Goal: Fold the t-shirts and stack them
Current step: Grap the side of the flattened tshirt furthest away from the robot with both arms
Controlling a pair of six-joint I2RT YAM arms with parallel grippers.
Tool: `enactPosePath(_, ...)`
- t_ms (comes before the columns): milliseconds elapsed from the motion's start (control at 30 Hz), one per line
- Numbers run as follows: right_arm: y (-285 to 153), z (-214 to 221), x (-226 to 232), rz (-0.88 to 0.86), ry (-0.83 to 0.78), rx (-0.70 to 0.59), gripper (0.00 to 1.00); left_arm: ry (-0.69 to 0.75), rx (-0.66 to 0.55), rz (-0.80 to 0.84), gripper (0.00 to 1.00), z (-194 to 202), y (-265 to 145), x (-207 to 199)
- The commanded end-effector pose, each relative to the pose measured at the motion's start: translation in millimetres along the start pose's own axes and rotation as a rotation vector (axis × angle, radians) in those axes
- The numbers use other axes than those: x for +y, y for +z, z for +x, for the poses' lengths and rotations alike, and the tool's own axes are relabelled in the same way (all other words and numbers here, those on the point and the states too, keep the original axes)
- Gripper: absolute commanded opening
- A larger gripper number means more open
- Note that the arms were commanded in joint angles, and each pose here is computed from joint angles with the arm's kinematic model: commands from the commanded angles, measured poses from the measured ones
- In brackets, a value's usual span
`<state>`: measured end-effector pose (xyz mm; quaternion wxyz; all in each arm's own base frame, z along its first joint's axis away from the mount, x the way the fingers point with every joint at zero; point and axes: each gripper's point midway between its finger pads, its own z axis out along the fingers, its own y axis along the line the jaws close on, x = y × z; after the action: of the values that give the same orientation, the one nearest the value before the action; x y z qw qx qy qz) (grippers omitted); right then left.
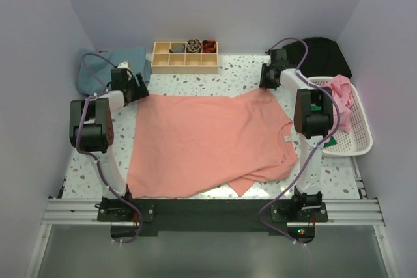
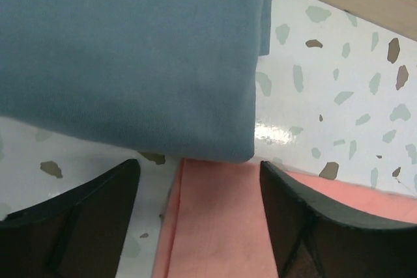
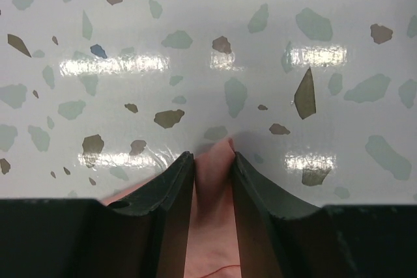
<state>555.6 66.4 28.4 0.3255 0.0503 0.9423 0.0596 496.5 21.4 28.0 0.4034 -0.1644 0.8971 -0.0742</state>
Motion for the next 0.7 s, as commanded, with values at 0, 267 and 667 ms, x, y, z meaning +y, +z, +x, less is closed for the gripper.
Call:
enactPosePath(0,2,-19,7,-0.038,0.001,-0.040,0.32,0.032,0.094,0.055,0.69,17,12,-3)
enactPosePath(267,-4,-11,6,-0.035,0.001,-0.026,0.32,0.049,0.205,0.054,0.47,55,3,5)
enactPosePath(667,-2,-6,1,-0.021,-0.002,-0.010,0.34,0.080,0.199,0.074,0.65,50,-16,0)
